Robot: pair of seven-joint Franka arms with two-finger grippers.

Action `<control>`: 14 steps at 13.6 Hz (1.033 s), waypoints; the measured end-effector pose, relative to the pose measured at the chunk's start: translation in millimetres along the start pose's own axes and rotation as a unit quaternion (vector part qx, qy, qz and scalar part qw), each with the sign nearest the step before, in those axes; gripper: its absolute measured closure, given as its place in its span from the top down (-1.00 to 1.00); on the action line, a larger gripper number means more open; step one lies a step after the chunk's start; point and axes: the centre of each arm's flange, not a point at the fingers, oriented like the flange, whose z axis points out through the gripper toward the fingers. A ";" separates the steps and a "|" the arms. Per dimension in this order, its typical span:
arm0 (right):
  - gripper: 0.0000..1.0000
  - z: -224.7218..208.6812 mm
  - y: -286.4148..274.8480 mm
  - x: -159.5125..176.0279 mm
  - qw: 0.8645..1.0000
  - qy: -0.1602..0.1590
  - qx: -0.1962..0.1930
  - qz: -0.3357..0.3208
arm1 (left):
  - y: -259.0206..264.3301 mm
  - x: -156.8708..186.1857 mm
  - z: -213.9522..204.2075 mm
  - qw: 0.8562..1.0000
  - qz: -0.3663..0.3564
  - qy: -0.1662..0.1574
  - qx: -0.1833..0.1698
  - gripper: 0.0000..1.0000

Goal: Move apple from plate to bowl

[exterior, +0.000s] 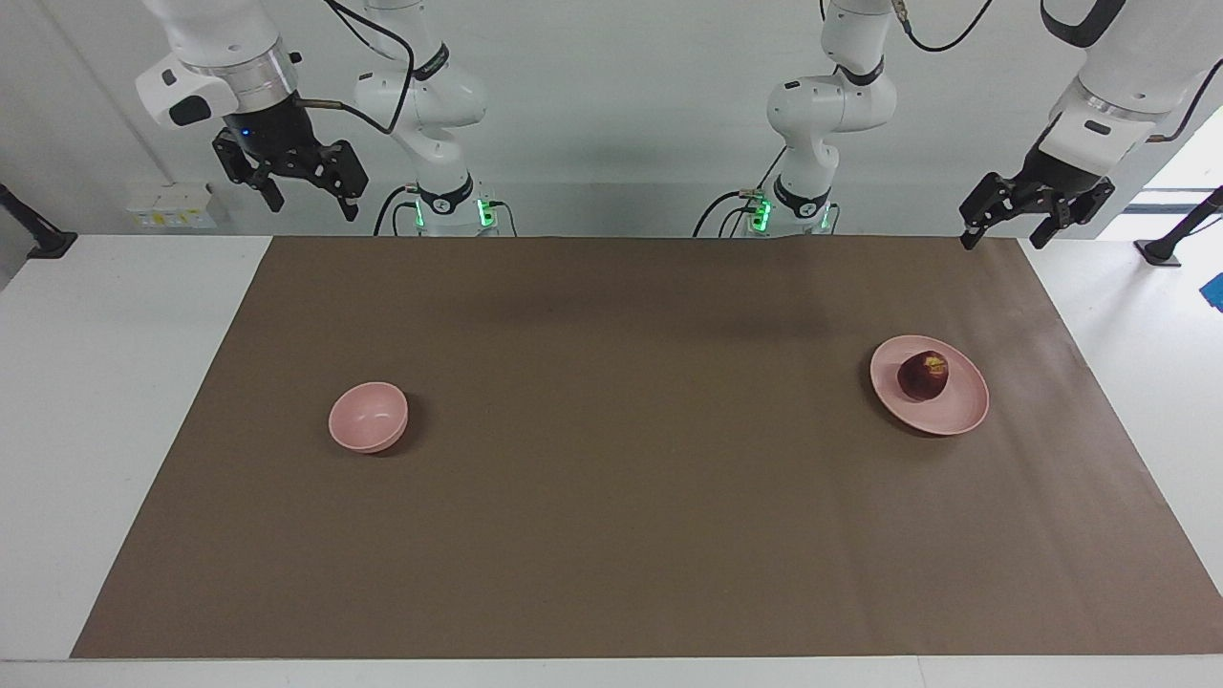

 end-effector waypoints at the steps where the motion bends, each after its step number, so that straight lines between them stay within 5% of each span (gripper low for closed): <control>1: 1.00 0.0 0.0 0.0 1.000 0.000 0.000 0.000 | 0.0 -0.1 0.2 1.000 0.000 0.000 0.000 1.00; 6: 1.00 0.0 0.0 0.0 1.000 0.000 0.000 0.000 | -1.7 1.6 16.3 1.000 0.006 -0.009 -0.001 1.00; 14: 1.00 0.0 0.0 0.0 1.000 0.000 0.000 0.000 | -24.2 14.4 109.2 0.999 0.050 -0.001 0.000 1.00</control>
